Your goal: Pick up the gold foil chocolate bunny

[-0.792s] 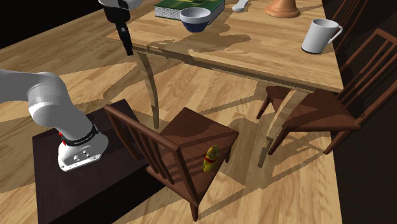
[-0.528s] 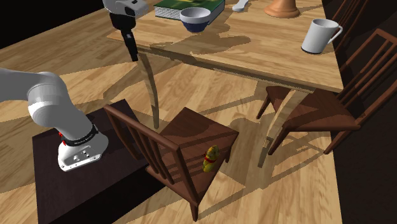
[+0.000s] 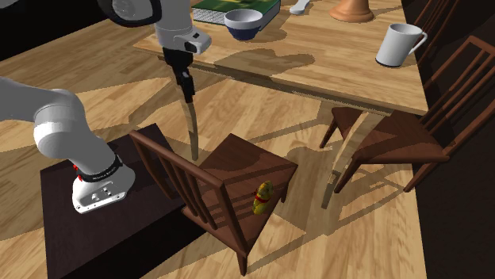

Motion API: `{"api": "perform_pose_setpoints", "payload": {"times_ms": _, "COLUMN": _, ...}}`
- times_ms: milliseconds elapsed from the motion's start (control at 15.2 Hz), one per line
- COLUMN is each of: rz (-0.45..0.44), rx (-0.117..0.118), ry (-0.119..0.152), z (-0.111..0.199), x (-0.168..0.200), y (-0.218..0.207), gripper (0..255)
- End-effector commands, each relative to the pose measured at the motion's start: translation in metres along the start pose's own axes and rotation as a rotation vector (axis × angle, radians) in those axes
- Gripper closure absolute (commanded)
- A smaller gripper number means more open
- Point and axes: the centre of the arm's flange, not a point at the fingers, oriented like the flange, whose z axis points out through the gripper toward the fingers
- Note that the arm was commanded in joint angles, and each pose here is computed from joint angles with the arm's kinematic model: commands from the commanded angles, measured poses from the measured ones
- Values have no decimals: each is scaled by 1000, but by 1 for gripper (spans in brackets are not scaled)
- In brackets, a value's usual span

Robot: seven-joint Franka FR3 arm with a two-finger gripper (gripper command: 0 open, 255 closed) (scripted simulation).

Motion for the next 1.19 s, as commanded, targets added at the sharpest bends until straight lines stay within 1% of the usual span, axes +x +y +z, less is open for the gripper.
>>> {"api": "perform_pose_setpoints", "payload": {"times_ms": 0, "rz": -5, "rx": -9, "ry": -8, "z": 10, "x": 13, "y": 22, "gripper": 0}}
{"api": "perform_pose_setpoints", "payload": {"times_ms": 1122, "rz": -39, "rx": -80, "ry": -78, "z": 105, "x": 98, "y": 200, "gripper": 0}}
